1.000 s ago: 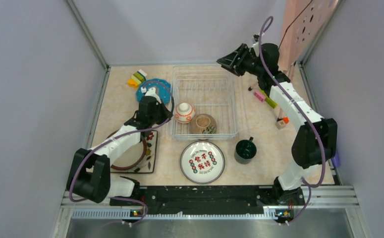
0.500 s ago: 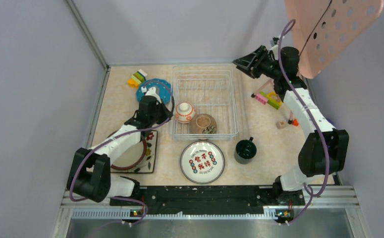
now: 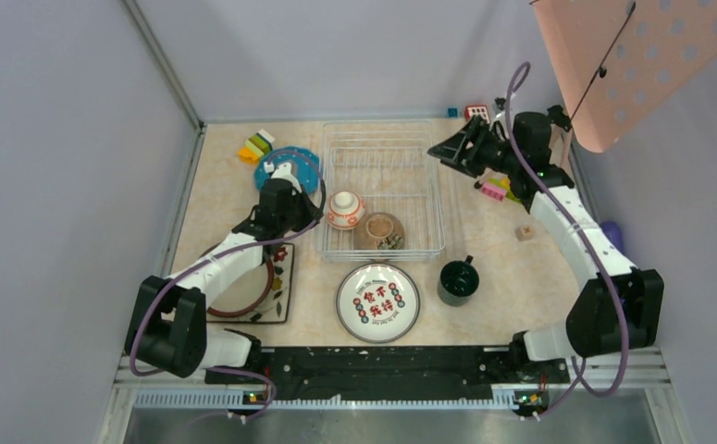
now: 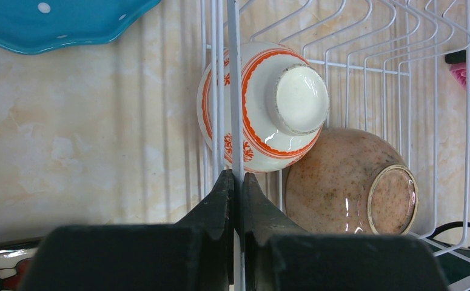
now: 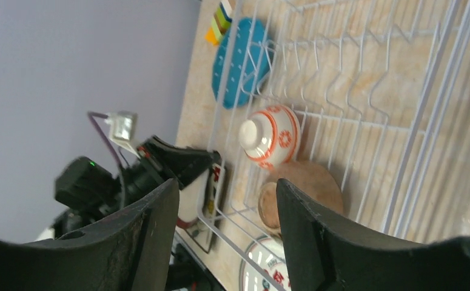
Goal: Load the mixed dishes into the dish rack
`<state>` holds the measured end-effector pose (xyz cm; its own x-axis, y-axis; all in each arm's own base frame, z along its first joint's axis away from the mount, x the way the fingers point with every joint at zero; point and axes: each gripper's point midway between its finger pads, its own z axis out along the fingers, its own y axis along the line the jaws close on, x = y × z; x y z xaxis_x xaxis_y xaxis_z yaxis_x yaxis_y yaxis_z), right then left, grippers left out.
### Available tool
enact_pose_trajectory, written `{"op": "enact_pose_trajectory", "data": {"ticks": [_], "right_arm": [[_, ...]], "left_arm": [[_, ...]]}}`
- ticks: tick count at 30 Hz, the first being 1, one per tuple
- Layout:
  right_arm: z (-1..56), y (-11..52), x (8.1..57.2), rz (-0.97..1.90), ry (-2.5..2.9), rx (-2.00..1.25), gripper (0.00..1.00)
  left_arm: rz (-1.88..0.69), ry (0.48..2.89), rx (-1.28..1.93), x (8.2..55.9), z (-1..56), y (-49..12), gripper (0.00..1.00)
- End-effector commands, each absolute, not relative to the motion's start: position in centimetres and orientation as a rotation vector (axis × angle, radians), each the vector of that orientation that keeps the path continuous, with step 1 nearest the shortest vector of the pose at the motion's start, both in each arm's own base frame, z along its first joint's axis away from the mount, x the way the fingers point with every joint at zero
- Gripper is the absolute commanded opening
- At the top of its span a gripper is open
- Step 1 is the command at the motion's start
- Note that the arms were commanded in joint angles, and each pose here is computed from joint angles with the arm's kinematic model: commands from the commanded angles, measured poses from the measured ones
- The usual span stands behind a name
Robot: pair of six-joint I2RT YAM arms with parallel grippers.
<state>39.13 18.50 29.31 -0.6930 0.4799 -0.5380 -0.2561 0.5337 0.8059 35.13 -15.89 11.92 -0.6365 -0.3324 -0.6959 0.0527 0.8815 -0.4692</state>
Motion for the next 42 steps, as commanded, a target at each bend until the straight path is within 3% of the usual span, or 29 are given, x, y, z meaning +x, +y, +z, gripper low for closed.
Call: {"op": "enact_pose_trajectory", "data": {"ticks": [1, 7, 20, 27, 35, 37, 40, 42], "right_arm": [[26.2, 18.7, 34.8, 0.999, 2.11, 0.075, 0.6], [19.5, 17.8, 28.6, 0.661, 2.296, 0.034, 0.61], [13.4, 16.2, 17.8, 0.383, 2.477, -0.009, 0.56], [10.5, 16.1, 16.7, 0.291, 2.533, -0.048, 0.54], [7.7, 16.8, 17.0, 0.25, 2.582, -0.103, 0.45], [7.4, 16.8, 17.0, 0.236, 2.589, -0.112, 0.35], [8.4, 16.3, 17.0, 0.212, 2.588, -0.109, 0.06], [9.9, 15.6, 17.0, 0.196, 2.564, -0.094, 0.0]], "left_arm": [[-0.552, 2.259, -0.192, 34.4, 10.3, -15.7, 0.0], [-0.536, 2.252, -0.201, 34.4, 10.4, -15.4, 0.0], [-0.446, 2.228, -0.281, 34.6, 10.5, -13.7, 0.0], [-0.485, 2.189, -0.256, 34.3, 11.5, -14.0, 0.05], [-0.544, 2.184, -0.221, 34.0, 12.1, -14.8, 0.17], [-0.562, 2.181, -0.205, 33.9, 12.3, -15.1, 0.23], [-0.595, 2.163, -0.175, 33.6, 12.8, -15.5, 0.35], [-0.614, 2.141, -0.163, 33.5, 13.3, -15.7, 0.41]]}}
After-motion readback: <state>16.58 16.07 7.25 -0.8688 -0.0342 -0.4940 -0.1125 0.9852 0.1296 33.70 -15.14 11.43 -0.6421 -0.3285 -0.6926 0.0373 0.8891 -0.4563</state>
